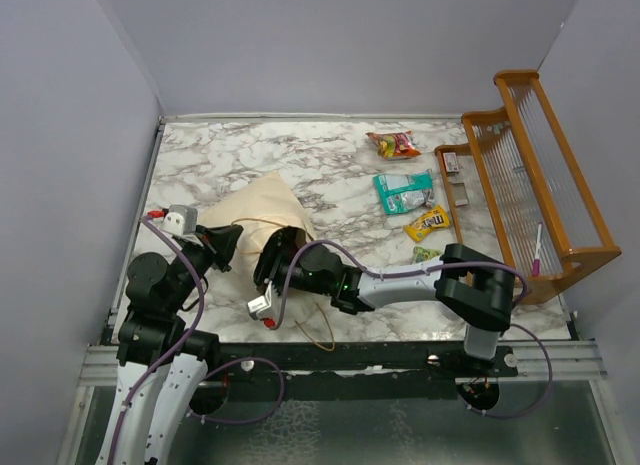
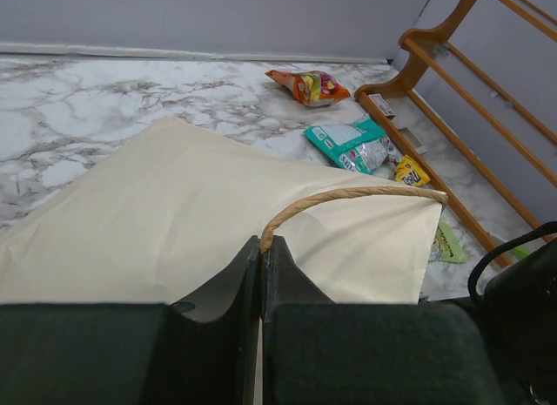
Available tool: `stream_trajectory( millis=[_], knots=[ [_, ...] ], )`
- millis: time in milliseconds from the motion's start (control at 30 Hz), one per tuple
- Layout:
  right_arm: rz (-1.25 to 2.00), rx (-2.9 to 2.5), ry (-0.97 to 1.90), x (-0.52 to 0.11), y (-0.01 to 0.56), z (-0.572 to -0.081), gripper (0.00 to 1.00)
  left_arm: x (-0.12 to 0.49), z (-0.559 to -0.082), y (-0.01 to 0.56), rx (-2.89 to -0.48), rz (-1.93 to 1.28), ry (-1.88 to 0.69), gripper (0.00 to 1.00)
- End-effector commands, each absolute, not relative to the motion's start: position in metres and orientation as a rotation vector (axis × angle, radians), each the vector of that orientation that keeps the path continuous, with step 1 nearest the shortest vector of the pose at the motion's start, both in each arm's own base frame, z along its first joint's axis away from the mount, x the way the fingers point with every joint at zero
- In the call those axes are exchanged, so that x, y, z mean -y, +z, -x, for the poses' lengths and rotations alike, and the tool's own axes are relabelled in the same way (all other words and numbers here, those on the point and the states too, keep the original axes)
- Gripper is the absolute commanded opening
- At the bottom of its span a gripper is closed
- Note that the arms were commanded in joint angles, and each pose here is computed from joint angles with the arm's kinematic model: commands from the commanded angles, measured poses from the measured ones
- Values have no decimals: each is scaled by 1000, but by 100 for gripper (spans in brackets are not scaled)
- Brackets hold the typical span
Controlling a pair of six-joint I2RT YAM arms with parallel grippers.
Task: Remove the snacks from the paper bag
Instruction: Take out the snack from the paper bag.
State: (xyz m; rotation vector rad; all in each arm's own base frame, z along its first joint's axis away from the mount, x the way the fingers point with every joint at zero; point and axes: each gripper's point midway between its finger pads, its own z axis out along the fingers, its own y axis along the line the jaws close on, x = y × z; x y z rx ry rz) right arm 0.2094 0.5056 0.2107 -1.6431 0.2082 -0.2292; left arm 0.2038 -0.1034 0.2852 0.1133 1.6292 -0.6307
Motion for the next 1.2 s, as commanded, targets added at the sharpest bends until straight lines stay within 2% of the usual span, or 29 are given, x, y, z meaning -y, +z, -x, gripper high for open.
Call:
stream_trajectory(
  millis=[0, 200, 300, 633, 1167],
  knots=[
    [1576, -191, -241, -502, 221, -209, 41, 100, -205, 289, -1608, -94, -617, 0],
    [1534, -277, -145, -483, 231, -198, 11, 100, -206, 288, -1608, -91, -615, 0],
    [1524, -342, -110, -473, 235, -194, 2, 100, -207, 286, -1621, -90, -616, 0],
    [1462, -496, 50, -424, 247, -156, 1, 99, -209, 283, -1641, -75, -603, 0],
    [1205, -676, 550, -337, 308, -99, 1, 93, -211, 281, -1649, -38, -577, 0]
  ],
)
